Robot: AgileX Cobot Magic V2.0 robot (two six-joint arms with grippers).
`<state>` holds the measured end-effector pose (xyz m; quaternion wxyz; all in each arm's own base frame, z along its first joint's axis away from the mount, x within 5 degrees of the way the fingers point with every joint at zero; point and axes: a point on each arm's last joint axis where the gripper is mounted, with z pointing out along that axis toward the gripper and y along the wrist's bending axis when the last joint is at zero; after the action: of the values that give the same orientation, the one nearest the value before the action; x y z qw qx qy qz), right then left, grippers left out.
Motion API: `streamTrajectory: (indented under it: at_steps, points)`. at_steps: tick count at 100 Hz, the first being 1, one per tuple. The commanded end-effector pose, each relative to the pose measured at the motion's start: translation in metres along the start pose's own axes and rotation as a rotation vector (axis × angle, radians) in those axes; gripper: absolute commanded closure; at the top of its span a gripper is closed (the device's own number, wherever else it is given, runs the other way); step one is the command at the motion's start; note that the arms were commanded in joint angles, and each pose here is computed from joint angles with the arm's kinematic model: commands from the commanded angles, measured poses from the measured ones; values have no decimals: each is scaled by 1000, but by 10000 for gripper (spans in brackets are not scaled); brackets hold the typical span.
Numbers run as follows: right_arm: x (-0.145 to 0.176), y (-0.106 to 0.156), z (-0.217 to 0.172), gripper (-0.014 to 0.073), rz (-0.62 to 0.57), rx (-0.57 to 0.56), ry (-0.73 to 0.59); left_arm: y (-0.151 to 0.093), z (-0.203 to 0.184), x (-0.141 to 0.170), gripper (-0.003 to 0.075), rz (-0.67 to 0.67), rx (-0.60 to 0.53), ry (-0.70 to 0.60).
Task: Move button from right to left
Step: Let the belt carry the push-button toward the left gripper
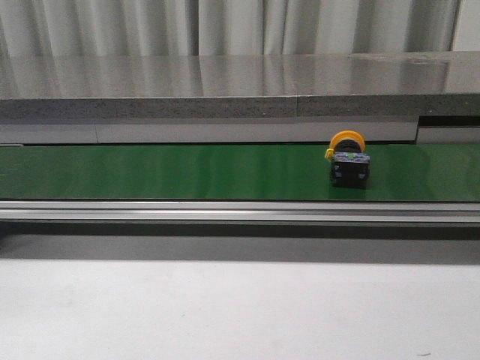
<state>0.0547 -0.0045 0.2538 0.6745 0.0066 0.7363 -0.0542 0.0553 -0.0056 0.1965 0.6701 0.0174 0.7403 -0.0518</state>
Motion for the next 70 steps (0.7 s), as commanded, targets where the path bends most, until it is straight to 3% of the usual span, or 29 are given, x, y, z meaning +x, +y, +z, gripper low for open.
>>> streamTrajectory:
  at_steps: [1,70]
  points:
    - [-16,-2,-2,662,-5,11,-110,0,0,6,741,-9,9,-65]
    - [-16,-1,-2,662,-5,11,-109,0,0,5,741,-2,8,-74]
